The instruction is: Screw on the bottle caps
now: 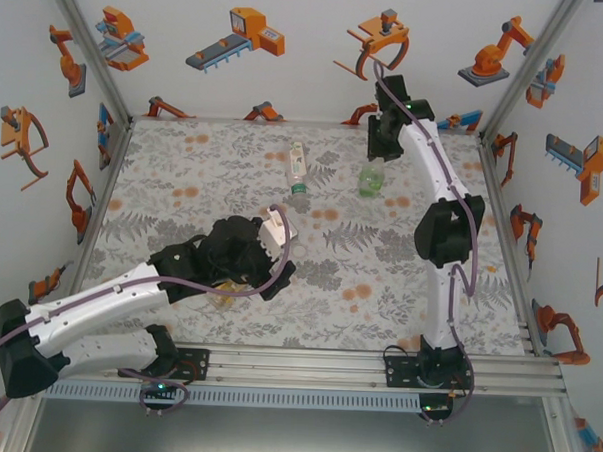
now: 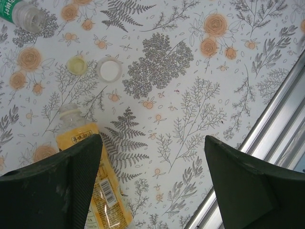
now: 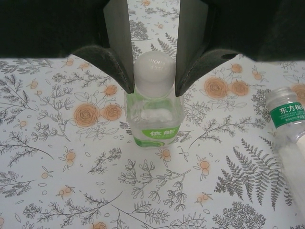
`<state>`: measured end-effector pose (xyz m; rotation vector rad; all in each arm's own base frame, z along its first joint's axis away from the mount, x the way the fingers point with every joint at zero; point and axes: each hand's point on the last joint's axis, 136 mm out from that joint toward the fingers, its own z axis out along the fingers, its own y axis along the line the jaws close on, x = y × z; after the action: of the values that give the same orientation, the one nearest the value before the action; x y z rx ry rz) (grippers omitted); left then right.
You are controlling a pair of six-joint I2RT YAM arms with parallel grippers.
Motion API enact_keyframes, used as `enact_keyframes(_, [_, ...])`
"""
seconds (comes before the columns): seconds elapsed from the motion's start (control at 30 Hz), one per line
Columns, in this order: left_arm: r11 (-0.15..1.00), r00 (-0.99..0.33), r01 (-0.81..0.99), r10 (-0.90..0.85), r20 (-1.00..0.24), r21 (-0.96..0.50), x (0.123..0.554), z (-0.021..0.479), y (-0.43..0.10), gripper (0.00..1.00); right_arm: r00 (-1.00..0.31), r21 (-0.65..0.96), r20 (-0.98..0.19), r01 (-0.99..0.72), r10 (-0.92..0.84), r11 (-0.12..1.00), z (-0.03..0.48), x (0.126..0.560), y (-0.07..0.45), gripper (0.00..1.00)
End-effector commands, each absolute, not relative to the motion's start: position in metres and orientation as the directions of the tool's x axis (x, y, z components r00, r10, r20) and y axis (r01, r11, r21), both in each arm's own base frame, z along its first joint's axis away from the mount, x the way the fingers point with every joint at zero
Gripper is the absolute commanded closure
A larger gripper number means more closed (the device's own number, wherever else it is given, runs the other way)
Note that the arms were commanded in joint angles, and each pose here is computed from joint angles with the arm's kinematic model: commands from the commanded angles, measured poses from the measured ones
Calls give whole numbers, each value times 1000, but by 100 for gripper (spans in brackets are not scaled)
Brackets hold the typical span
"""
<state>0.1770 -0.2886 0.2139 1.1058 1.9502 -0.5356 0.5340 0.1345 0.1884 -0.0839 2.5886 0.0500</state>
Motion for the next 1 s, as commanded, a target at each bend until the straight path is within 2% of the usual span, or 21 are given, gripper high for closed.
enact_keyframes(0.0, [536,-309,844,489,-816,2,179,211,-291,20,-865,17,-499,-78,-60,997,184,531,133,95])
enact_keyframes(0.07, [537,-310,844,488,-816,0,180,211,-293,20,-868,20,-493,-81,-61,996,182,530,134,80])
enact_keyframes(0.13, [536,-307,844,486,-818,1,180,212,-293,20,-866,18,-497,-80,-60,997,184,530,133,70])
enact_keyframes(0.33, [544,-297,839,479,-826,14,182,216,-291,19,-842,14,-536,-80,-60,997,205,530,131,55])
enact_keyframes(0.57, [595,-305,803,444,-843,23,188,229,-279,19,-815,13,-576,-84,-61,996,241,523,128,47])
enact_keyframes(0.8, [773,-373,634,325,-869,17,215,258,-247,20,-803,46,-593,-107,-59,993,271,494,137,47])
enact_keyframes(0.97, [845,-427,528,182,-886,-81,226,278,-223,19,-798,73,-597,-150,-78,986,277,464,166,47])
